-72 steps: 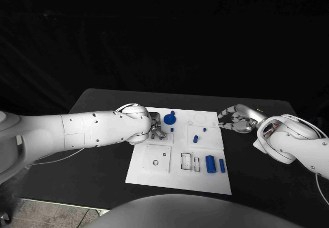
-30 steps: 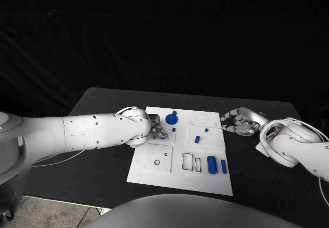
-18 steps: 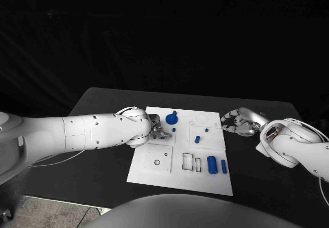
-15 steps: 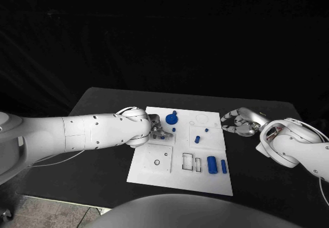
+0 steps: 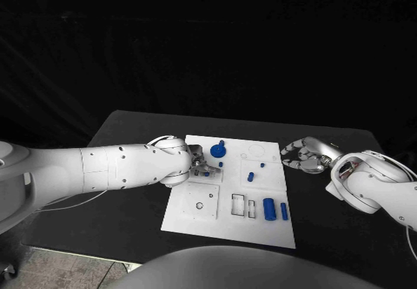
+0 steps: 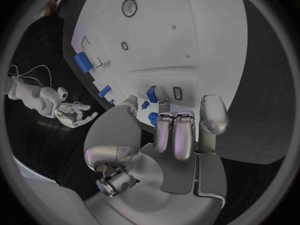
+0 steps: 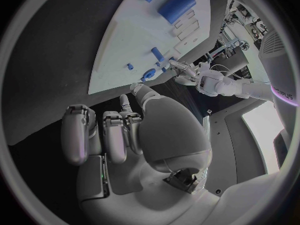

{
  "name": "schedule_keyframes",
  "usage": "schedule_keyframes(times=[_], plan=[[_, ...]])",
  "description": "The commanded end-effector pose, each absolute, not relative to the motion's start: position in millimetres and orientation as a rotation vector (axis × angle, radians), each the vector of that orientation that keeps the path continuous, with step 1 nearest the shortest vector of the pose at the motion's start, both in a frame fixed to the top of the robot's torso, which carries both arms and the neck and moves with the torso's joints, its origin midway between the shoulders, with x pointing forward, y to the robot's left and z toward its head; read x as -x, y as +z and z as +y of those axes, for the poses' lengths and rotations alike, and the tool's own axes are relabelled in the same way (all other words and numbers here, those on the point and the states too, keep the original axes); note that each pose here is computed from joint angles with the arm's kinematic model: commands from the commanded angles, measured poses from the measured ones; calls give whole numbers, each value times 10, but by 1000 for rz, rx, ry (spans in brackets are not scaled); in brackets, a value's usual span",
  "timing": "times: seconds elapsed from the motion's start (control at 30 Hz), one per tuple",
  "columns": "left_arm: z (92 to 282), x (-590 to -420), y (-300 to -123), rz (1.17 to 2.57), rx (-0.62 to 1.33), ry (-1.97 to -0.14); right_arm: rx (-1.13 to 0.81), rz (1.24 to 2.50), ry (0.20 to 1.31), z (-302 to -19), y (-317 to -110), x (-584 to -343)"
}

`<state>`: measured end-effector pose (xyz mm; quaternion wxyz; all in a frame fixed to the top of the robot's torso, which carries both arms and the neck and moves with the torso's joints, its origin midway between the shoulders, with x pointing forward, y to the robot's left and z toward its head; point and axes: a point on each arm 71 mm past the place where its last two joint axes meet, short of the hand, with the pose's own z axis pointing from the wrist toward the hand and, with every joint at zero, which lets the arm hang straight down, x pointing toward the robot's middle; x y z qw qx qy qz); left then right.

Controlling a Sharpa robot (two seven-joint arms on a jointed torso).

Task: Assemble the parts on the task board

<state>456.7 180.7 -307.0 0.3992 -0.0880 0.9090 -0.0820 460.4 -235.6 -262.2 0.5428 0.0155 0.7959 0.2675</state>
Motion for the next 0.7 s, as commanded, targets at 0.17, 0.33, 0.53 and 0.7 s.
schedule_keyframes(times=[0.17,0.33,0.53,0.7], plan=[[1866,-4617,-2926,2256,225,-210,-31,1891,638,-2354,-2625,-4600],[1912,-4699,-2736,2225,219,-211,-31,1890,640,-2346,-2623,-4598],[1953,-4774,-2569,2209,204,-202,-30,1891,641,-2336,-2622,-4598],[1964,-4797,-2521,2211,192,-197,-29,1890,643,-2334,-2620,-4596]])
